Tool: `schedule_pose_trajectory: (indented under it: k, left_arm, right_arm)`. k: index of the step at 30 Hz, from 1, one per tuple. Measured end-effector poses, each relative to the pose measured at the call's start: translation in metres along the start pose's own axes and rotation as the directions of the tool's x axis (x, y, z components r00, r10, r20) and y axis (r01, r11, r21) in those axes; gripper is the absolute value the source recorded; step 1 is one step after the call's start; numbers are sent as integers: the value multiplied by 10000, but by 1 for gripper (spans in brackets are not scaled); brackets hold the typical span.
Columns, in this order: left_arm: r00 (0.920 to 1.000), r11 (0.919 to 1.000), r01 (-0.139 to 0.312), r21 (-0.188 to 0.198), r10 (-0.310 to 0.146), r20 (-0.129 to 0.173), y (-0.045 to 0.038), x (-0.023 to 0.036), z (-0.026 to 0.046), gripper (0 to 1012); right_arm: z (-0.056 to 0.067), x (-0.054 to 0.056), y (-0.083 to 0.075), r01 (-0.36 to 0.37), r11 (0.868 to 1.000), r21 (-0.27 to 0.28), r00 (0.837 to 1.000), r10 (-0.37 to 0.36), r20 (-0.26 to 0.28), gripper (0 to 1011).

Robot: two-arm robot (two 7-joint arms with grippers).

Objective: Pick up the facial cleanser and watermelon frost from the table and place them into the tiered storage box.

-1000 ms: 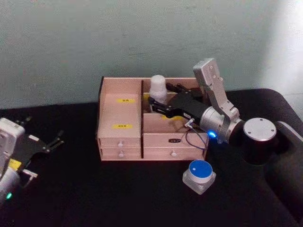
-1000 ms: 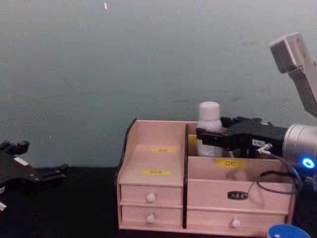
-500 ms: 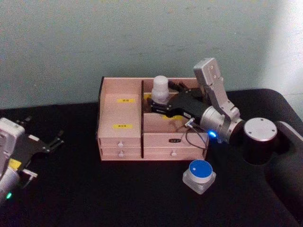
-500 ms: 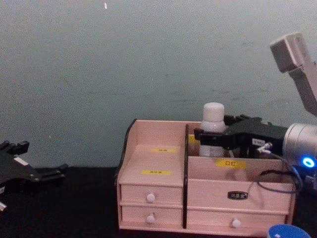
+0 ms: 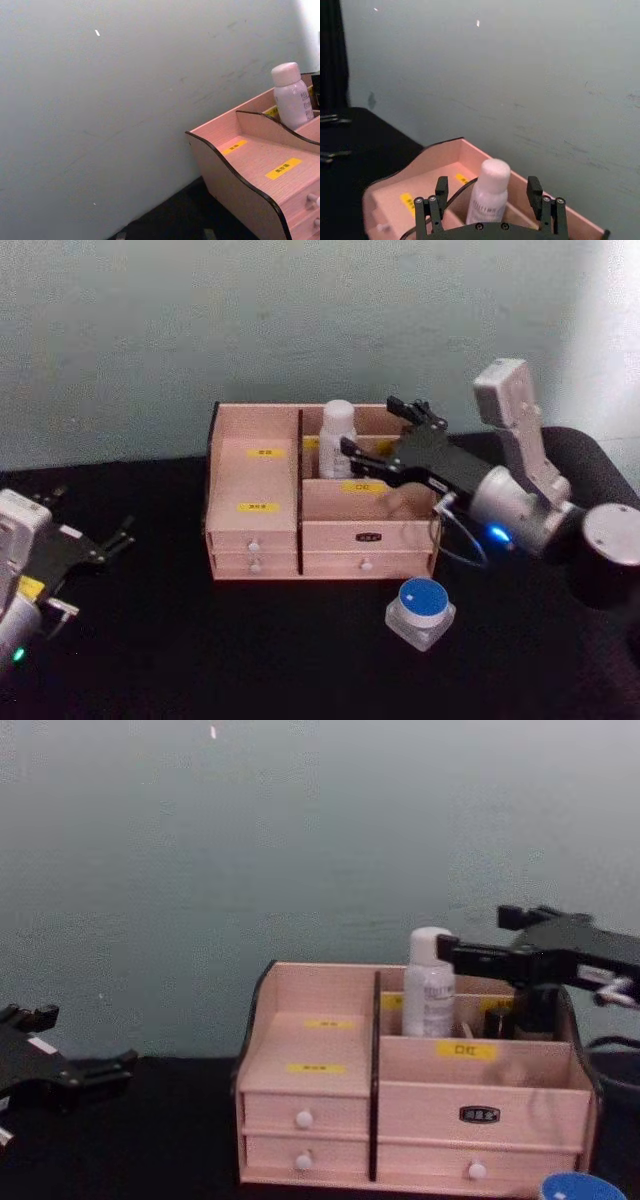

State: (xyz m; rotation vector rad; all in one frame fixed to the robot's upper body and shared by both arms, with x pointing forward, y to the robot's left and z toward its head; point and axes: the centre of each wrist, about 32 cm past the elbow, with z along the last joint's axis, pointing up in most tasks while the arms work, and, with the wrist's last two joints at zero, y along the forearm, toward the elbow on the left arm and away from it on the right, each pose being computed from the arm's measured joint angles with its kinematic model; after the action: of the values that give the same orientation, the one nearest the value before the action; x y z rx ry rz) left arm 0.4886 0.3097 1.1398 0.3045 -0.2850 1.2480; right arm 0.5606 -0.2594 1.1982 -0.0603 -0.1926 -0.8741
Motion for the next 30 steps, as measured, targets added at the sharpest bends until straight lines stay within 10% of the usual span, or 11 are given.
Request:
schedule_pose_trajectory:
  k: [14, 30]
  left_arm:
    - [10000, 10000, 0, 0, 0, 0, 0, 0, 0, 1001]
    - [10000, 10000, 0, 0, 0, 0, 0, 0, 0, 1002]
  right_arm:
    - [-2, 14, -888, -1622, 9864, -285, 9862, 1610, -379, 1000]
    - [-163, -123, -1227, -2249, 9542, -1973, 9716, 2044, -1190, 1000]
